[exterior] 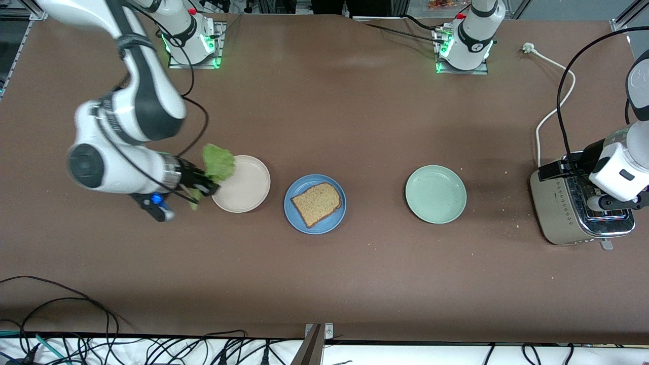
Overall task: Make sandwich in blue plate with both arms
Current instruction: 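Carry the lettuce with the right gripper and drop it onto the bread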
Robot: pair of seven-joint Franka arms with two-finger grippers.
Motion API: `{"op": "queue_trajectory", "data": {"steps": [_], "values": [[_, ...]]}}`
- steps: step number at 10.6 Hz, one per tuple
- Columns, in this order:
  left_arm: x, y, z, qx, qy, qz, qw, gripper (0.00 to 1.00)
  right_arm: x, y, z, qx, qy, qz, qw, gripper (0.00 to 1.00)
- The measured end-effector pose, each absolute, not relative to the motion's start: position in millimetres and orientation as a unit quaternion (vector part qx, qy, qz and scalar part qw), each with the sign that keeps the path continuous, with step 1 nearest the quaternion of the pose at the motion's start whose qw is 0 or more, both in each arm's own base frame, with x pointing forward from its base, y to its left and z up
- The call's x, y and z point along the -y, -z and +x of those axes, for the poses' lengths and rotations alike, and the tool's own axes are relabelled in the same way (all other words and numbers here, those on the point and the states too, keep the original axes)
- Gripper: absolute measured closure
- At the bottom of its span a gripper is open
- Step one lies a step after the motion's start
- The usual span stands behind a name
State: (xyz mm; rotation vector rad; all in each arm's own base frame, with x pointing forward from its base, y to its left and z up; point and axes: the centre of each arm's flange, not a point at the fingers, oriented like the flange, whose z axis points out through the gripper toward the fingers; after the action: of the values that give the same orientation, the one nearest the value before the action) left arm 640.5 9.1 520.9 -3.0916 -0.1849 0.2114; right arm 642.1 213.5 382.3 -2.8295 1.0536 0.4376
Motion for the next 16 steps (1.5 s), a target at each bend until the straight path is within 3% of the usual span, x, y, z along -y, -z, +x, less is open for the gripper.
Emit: {"op": "queue_trajectory", "data": {"steps": [4,8,10,14,15,16], "values": [[-9,-520,641,0.058,-0.069,-0.996,0.018,0.0,-358,-299,636,-0.479,-0.067,-0.865,0.129,0.88],[-9,-519,641,0.057,-0.069,-0.996,0.018,0.0,-409,-228,620,-0.5,-0.04,-0.849,0.165,0.81],[-9,-519,641,0.056,-0.069,-0.996,0.018,0.0,-416,-228,615,-0.502,-0.042,-0.848,0.165,0.63],[-9,-519,641,0.055,-0.07,-0.996,0.018,0.0,-413,-258,628,-0.507,-0.021,-0.843,0.181,0.1],[-9,-519,641,0.053,-0.07,-0.996,0.018,0.0,-410,-269,631,-0.505,-0.011,-0.843,0.184,0.0],[-10,-519,641,0.052,-0.07,-0.996,0.018,0.0,-407,-279,634,-0.503,-0.003,-0.844,0.188,0.0]]}}
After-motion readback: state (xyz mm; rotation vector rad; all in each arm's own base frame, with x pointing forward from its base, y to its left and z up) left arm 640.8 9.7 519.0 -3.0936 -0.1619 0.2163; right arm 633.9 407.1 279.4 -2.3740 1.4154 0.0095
